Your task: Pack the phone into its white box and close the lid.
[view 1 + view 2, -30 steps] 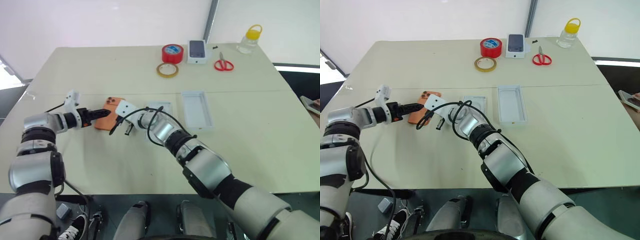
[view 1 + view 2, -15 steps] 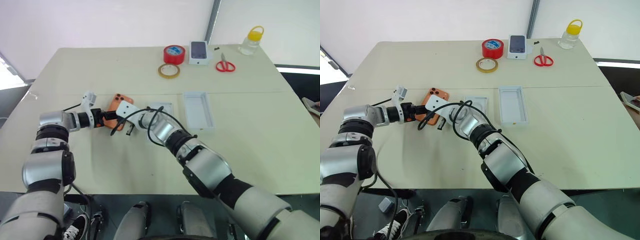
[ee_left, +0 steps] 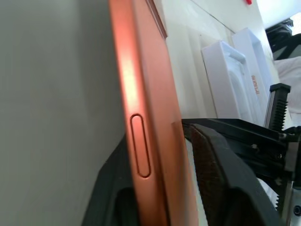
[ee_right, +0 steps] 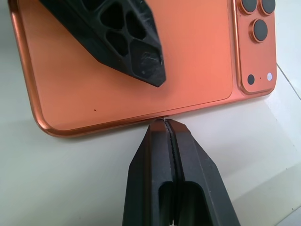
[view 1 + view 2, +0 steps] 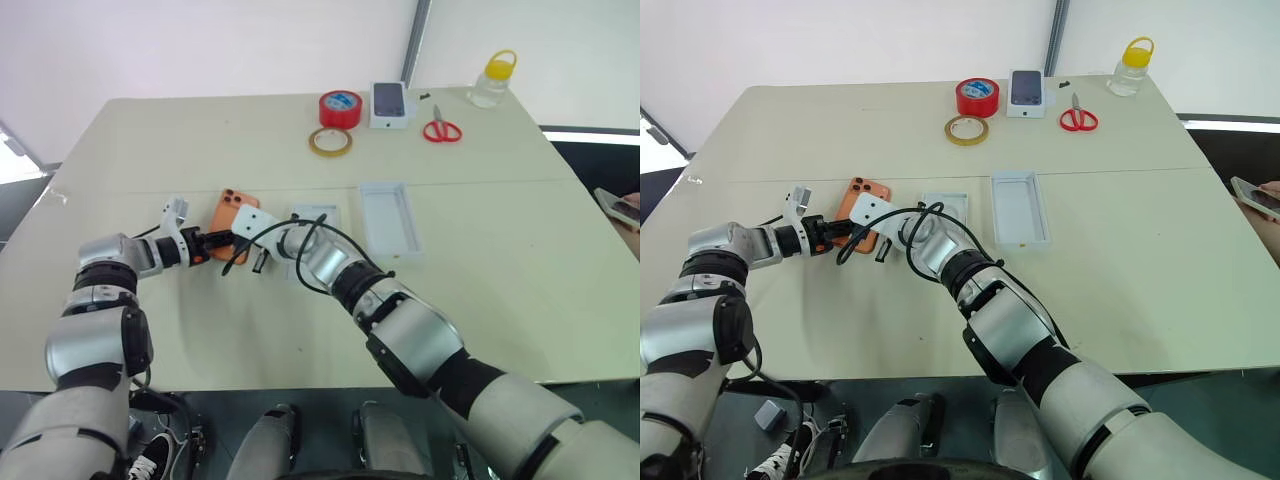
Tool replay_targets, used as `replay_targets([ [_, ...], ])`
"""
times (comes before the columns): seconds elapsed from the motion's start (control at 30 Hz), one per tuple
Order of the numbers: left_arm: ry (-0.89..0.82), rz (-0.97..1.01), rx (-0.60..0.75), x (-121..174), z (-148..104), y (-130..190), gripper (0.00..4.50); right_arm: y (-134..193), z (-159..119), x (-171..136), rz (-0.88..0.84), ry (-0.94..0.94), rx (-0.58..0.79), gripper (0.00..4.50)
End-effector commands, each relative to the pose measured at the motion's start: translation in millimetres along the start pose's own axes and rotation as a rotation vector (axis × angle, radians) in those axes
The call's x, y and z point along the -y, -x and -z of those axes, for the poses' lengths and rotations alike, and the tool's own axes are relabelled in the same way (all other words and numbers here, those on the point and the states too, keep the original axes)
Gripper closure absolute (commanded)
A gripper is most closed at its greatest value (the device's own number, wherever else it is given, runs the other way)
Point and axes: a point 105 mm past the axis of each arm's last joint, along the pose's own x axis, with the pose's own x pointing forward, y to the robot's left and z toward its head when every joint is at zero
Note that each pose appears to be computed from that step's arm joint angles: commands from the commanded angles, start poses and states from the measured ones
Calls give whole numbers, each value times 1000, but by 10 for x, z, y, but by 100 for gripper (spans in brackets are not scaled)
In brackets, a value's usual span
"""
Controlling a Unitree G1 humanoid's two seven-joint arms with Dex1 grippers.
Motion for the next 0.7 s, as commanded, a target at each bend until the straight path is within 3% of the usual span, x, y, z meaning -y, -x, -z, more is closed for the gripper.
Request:
replay_targets([
  [0.03,93,-55,-66,-162,268,7,298,0,-23,1,3,11,9,450],
  [0.07,94,-59,-66,-173,279,10,298,0,-20,0,3,13,9,450],
  [0.2,101,-67,-65,-194,304,9,414,-3,-7,-18,-3,17,6,450],
  [0.53,215,-17,19,-146,223,50,414,32,-35,61,7,-11,32,450],
  [0.7,348,90,121,-64,106,165,414,165,-323,216,-30,-150,211,450],
])
